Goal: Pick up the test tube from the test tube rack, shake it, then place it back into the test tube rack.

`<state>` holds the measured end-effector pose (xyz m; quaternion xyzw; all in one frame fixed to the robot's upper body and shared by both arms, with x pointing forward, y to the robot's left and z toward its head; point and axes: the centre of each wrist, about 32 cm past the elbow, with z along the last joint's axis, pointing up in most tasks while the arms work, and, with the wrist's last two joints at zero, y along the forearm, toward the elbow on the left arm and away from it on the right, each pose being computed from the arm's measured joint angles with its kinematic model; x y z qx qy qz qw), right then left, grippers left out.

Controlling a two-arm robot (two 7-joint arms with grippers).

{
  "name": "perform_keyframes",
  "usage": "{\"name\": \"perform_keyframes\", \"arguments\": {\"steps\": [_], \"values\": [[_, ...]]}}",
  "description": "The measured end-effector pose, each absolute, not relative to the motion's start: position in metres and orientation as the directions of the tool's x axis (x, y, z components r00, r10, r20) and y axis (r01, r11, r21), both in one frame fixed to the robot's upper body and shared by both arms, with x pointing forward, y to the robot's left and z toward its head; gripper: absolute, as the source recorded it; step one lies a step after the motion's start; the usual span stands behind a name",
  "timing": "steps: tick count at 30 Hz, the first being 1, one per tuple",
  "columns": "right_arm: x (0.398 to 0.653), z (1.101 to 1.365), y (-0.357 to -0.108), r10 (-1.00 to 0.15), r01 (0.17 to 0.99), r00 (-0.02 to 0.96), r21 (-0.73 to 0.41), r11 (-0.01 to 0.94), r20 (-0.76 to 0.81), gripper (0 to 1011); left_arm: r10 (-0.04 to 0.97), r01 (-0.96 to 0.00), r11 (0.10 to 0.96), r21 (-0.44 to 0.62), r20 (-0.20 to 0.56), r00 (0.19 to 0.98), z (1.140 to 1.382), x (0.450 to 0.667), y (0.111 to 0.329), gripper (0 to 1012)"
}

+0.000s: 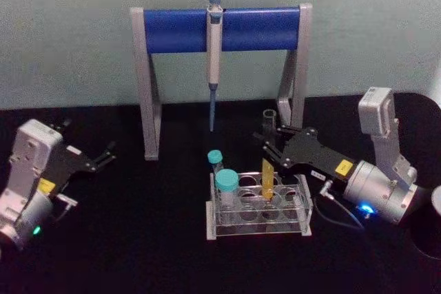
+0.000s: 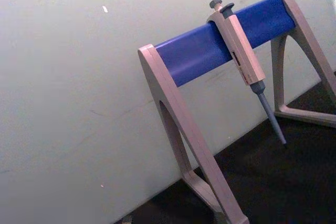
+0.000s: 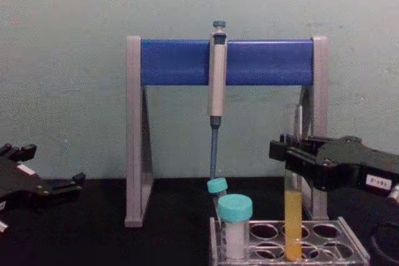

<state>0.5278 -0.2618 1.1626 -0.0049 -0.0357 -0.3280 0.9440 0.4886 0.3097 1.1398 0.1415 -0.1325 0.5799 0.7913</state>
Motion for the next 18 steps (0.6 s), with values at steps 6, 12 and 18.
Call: {"name": "perform_keyframes", "arguments": {"steps": [6,12,18], "values": [[0.5289,1.16,-0.2616,-0.617,0.618,0.784,0.001,0.786,0.066,237,0.88,-0.955,0.287,0.07,0.374,0.292,1.1398,0.4886,0.3097,1001],[0.5304,1.1574,-0.2615,-0.617,0.618,0.785,-0.015,0.786,0.063,237,0.88,-0.955,0.287,0.07,0.374,0.292,1.1398,0.4886,0.3097,1001],[0.5321,1.155,-0.2605,-0.616,0.618,0.786,-0.028,0.786,0.057,237,0.88,-0.955,0.287,0.07,0.374,0.292,1.1398,0.4886,0.3096,1001]]}}
